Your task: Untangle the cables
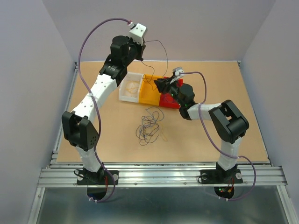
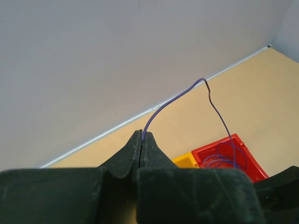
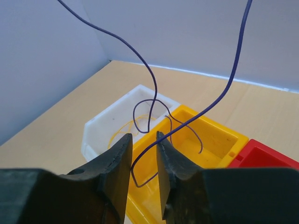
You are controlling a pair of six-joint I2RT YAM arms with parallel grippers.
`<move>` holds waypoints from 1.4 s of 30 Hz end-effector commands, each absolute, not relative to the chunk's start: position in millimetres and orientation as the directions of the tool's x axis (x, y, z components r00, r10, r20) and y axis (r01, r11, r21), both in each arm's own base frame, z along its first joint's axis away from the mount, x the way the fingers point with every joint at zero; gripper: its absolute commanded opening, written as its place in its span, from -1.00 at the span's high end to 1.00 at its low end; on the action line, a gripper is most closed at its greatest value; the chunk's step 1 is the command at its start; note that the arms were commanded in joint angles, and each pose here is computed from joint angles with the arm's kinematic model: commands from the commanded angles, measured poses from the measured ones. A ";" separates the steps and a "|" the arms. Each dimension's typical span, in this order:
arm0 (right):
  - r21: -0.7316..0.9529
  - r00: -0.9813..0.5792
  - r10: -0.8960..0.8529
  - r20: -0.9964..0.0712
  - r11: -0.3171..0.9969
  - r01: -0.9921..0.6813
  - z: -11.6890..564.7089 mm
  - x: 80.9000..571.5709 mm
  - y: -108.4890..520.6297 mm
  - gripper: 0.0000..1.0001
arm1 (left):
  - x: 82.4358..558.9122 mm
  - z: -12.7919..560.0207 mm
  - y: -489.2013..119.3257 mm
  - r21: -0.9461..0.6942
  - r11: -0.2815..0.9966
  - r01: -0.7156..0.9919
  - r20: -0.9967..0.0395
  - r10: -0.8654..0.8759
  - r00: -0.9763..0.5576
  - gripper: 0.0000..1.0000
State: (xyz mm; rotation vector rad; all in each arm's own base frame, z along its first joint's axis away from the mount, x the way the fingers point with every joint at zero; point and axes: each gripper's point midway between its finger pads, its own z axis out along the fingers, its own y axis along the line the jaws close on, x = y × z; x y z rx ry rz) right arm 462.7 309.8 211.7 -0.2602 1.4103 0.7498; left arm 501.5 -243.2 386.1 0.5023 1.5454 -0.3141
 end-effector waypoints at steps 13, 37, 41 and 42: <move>0.261 0.039 0.347 -0.937 0.769 -0.583 226.3 463.4 304.7 0.84 | 510.0 326.1 -253.0 -0.089 0.751 0.654 -0.990 0.003 -0.138 1.00; 0.195 -0.240 0.120 -0.963 0.927 -0.321 154.1 519.6 367.3 0.99 | 536.3 171.8 -251.3 -0.006 0.861 0.508 -0.917 0.198 -0.347 1.00; 0.179 -0.291 0.106 -0.951 0.955 -0.238 132.9 538.1 365.5 0.99 | 535.4 166.5 -248.5 0.035 0.882 0.470 -0.898 0.235 -0.373 1.00; 0.191 -0.307 0.113 -0.945 0.953 -0.237 126.3 538.9 364.4 0.99 | 534.0 163.1 -245.3 0.035 0.887 0.461 -0.888 0.239 -0.393 1.00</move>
